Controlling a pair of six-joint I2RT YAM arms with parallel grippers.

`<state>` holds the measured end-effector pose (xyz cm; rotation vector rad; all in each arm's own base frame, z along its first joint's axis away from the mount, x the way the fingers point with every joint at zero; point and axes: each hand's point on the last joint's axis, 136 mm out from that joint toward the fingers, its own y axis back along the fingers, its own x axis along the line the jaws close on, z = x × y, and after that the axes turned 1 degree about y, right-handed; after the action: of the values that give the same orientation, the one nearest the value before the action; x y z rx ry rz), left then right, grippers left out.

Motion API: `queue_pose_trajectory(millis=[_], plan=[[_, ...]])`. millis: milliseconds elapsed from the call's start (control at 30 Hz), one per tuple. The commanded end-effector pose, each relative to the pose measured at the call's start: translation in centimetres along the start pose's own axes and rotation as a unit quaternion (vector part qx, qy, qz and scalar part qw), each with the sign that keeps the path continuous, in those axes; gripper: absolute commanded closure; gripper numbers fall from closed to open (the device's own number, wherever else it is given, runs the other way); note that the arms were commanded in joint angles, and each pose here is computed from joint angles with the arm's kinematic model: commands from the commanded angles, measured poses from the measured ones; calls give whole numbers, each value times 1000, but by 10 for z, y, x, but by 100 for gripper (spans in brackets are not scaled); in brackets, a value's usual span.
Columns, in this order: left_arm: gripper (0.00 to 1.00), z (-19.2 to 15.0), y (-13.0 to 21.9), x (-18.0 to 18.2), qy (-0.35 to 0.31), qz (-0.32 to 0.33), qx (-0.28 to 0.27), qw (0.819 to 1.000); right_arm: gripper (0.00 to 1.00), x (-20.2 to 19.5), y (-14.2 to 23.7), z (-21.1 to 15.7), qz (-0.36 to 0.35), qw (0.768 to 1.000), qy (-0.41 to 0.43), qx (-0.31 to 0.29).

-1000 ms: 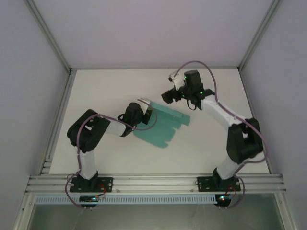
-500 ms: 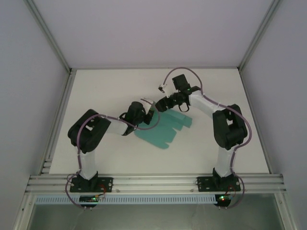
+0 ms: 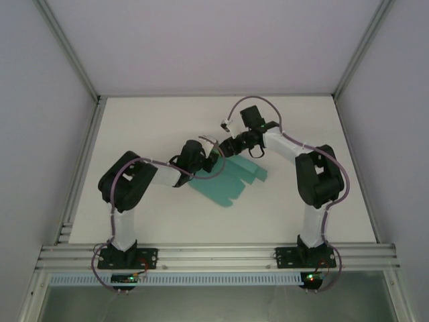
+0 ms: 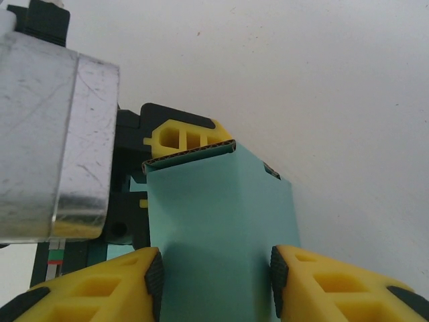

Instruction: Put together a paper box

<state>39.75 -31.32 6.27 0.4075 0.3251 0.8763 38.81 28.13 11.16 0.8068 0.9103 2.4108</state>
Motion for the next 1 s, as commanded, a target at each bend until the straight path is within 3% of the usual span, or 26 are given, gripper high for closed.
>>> queue_pose_trajectory(millis=[0,67,133,200,300,367,500,700,800,967], plan=[[76,6,-7,-4,4,-6,-3,1000,53,-10,-14,-39,-2,997,-38,68],[67,10,-9,-4,7,-8,-8,1000,52,-10,-15,-41,0,997,-41,70],[68,15,-10,-5,8,-10,-18,1000,53,-11,-15,-40,3,997,-45,70],[75,19,-12,-2,11,-5,-30,999,53,-10,-15,-40,7,996,-46,70],[96,26,-15,5,22,7,-43,999,53,-13,-12,-38,5,996,-48,68],[100,28,-16,10,36,8,-43,998,53,-14,-9,-36,2,997,-51,65],[100,41,-2,16,68,28,-49,996,33,-17,20,-18,-22,998,-50,35],[100,49,30,46,170,38,-31,984,5,-28,135,29,-142,981,-51,-119],[100,53,41,51,216,8,-28,976,1,-14,164,21,-132,980,-40,-144],[100,63,47,47,229,-20,-10,973,6,2,161,7,-106,986,11,-124]])
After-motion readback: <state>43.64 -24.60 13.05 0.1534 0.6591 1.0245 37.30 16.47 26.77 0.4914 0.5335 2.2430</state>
